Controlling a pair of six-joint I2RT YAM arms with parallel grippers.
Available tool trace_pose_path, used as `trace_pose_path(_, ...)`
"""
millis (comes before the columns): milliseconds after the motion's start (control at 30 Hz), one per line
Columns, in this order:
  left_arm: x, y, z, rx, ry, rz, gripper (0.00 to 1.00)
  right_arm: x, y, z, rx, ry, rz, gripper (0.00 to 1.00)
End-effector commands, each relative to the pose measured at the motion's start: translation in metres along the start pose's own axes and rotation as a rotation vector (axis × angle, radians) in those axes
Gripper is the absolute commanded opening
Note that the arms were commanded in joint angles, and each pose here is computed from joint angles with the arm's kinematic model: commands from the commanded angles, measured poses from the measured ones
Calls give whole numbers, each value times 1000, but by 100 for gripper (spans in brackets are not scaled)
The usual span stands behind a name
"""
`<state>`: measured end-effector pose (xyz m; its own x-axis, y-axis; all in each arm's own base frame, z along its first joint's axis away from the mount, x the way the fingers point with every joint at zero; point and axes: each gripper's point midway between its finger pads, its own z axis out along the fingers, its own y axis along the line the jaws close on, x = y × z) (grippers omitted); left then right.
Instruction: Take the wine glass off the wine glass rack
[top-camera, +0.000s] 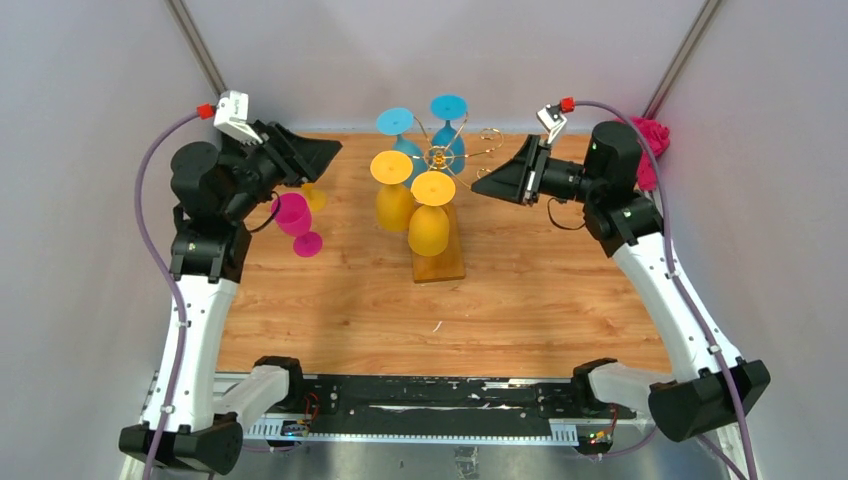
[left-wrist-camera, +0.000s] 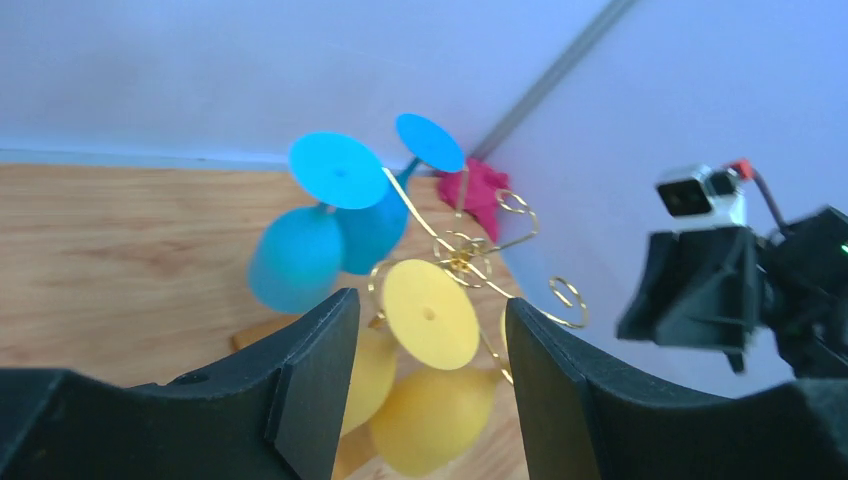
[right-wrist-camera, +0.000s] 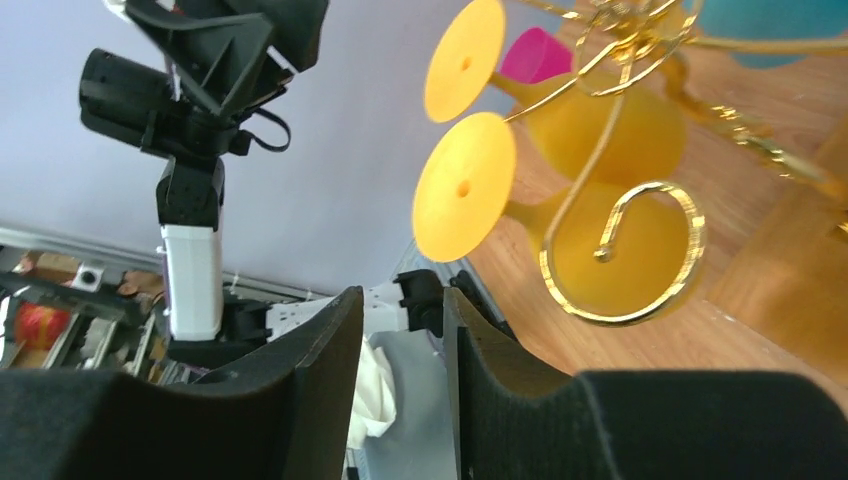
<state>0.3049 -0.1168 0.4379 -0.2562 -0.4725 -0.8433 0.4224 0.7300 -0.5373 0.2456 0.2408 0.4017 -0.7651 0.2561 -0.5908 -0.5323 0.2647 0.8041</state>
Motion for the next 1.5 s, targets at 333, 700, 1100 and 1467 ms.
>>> trace_pose_path(333, 9, -22, 9, 175, 12, -12, 61, -125, -38, 41, 145, -119, -97, 42)
trace_pose_path(700, 17, -5, 9, 102, 28, 27, 61, -193, -119, 75, 175, -152, -46, 38)
trace_pose_path(1100, 25, 8, 16, 69, 51, 32, 61, -193, -137, 87, 94, -126, 42, 38)
trace_pose_path(1467, 26, 11, 20, 61, 53, 23, 61, -172, -157, 100, 87, -56, 92, 37)
